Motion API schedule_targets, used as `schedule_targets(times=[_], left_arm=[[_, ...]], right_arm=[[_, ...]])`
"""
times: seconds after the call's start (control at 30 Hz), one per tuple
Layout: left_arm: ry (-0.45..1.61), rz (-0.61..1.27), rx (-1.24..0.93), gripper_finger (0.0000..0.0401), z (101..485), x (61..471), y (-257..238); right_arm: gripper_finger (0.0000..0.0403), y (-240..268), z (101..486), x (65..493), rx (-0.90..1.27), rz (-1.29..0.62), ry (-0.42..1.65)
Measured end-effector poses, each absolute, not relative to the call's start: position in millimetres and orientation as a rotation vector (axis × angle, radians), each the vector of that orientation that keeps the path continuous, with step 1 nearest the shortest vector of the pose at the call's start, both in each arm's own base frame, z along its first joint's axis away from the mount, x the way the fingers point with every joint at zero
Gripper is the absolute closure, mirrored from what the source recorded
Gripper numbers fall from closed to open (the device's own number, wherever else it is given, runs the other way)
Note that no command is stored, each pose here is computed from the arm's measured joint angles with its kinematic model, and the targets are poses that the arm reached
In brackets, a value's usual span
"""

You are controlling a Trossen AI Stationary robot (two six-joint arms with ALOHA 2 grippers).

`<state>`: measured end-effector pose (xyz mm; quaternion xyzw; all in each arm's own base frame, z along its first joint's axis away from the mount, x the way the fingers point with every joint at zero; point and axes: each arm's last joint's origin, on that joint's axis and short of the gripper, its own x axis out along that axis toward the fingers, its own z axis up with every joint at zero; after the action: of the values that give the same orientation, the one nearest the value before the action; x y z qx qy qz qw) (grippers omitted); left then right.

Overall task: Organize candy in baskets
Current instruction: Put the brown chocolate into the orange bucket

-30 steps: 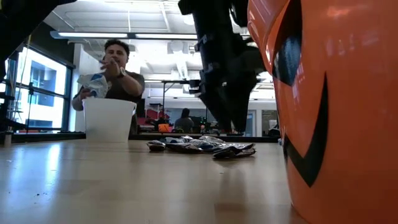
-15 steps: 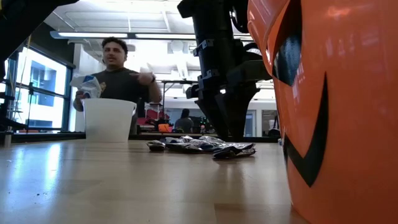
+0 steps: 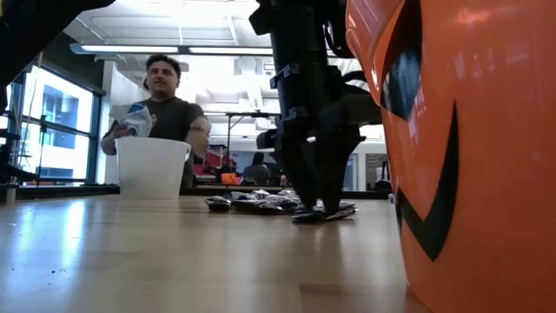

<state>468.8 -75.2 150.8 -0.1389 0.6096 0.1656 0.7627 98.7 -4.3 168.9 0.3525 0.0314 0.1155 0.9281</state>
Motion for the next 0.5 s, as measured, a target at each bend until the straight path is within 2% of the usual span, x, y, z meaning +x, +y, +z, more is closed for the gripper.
schedule_targets(times=[0.5], left_arm=[[1.364, 0.336, -0.331, 0.0234, 129, 473, -79]], right_arm=[[0.0265, -4, 169, 99, 0.722, 0.237, 0.064]])
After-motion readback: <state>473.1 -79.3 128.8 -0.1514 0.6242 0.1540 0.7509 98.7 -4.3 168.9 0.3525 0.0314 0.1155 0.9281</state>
